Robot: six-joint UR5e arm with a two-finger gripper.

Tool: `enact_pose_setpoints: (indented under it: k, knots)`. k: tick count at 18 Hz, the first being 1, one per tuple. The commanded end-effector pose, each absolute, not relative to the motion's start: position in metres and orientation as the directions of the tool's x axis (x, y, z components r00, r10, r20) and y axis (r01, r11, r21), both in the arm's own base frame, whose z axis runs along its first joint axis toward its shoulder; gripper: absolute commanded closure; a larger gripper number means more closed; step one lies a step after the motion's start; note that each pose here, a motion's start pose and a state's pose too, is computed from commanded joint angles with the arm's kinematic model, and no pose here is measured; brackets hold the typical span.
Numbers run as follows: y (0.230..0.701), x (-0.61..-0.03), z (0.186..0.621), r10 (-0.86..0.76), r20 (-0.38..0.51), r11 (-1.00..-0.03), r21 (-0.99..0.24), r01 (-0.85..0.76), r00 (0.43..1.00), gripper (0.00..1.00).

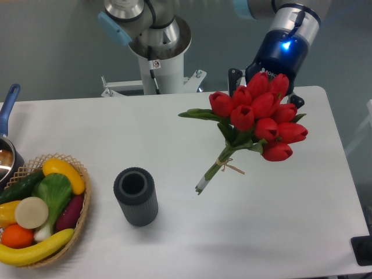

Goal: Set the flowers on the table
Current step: 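Carry the red tulip bouquet in the gripper away from the vase, then swing the gripper to hang the tulips blooms-down over the table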

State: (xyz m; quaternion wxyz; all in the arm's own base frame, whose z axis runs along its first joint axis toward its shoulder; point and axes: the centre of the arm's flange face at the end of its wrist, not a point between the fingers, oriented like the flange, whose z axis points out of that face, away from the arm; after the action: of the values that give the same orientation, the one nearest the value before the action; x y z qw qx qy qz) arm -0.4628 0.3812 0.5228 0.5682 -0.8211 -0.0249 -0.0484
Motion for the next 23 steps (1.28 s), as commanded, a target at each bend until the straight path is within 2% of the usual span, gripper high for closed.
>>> enact_pose_setpoints:
  k: [6,11,20,23]
  knots:
    - [0.367,-0.469,0.515,0.013,0.121,-0.356,-0.927,0.117,0.993,0.66]
    - [0.353,-0.477,0.524,0.044,0.077,-0.362,-0.928,0.088,0.996,0.66]
    - [0.344,-0.48,0.491,0.135,-0.055,-0.561,-0.827,0.03,0.989,0.66]
    - [0.336,-0.478,0.471,0.122,-0.145,-0.658,-0.752,-0.03,0.982,0.66]
